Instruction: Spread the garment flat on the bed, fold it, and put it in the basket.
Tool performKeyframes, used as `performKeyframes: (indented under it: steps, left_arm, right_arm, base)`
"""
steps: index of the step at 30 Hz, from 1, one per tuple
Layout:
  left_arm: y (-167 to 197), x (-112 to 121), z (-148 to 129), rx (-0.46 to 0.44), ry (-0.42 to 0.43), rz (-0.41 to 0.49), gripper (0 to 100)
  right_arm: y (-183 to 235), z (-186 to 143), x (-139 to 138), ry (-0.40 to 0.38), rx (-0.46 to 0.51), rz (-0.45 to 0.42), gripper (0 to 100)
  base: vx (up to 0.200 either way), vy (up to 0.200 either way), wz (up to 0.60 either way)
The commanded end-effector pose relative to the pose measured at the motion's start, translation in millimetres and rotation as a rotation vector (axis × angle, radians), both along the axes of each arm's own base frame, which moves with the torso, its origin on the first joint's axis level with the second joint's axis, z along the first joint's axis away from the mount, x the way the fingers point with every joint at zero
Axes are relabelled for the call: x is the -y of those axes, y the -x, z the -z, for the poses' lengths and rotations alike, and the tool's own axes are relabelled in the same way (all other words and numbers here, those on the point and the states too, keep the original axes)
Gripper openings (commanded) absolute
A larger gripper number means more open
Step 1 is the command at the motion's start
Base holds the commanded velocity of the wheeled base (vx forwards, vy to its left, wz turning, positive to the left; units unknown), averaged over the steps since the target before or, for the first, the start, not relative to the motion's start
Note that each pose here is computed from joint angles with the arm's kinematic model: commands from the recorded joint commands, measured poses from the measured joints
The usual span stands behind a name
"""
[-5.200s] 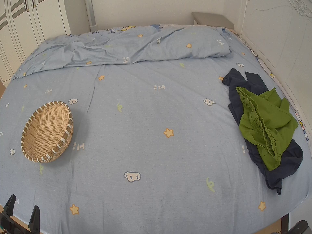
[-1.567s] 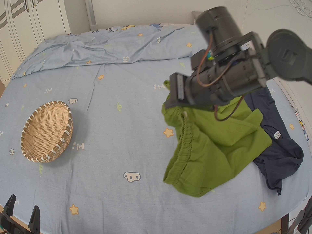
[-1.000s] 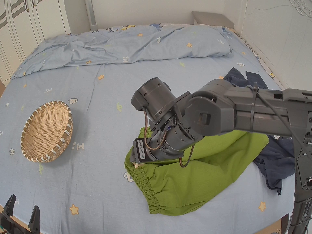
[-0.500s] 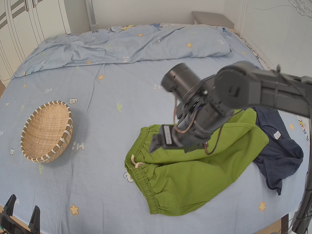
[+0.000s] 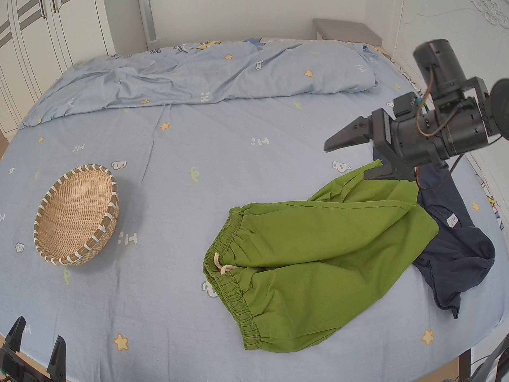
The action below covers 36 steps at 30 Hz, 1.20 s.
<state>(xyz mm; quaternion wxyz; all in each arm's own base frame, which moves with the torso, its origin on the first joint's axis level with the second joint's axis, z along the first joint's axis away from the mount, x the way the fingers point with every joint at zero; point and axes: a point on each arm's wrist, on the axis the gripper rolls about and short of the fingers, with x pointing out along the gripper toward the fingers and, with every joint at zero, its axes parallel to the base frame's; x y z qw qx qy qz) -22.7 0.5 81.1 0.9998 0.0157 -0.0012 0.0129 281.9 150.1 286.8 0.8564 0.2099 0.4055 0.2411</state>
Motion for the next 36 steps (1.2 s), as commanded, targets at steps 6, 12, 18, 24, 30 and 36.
performKeyframes:
  steps: [6, 12, 18, 24, 30, 36]
  left_arm:
    - [23.6, -2.2, -113.2, 0.299, 0.223, 0.058, 100]
    - [-33.7, 7.8, -131.9, -0.157, 0.329, 0.435, 100]
    - [-106.4, 35.0, -127.2, -0.463, 0.6, 0.631, 100]
    - [-152.2, 65.7, -69.2, -0.777, 0.606, 0.825, 100]
    - [-189.1, 89.0, -10.1, -0.935, 0.475, 0.971, 100]
    - [-211.4, 104.9, 5.4, -0.969, 0.429, 1.008, 100]
  right_arm:
    - [32.5, 38.7, 92.9, -0.134, 0.171, 0.113, 100]
    - [34.4, 52.0, 91.3, -0.132, 0.182, 0.102, 100]
    - [36.4, 56.9, 93.3, -0.118, 0.148, 0.11, 100]
    - [38.4, 65.5, 94.9, -0.101, 0.125, 0.109, 100]
    - [41.9, 78.3, 93.2, -0.026, 0.143, 0.041, 100]
    - [43.7, 79.9, 91.6, -0.021, 0.142, 0.031, 100]
  base:
    - [0.0, 0.0, 0.0]
    - [0.0, 0.0, 0.0]
    - [0.0, 0.0, 0.0]
    - [0.0, 0.0, 0.0]
    - [0.0, 0.0, 0.0]
    - [0.0, 0.0, 0.0]
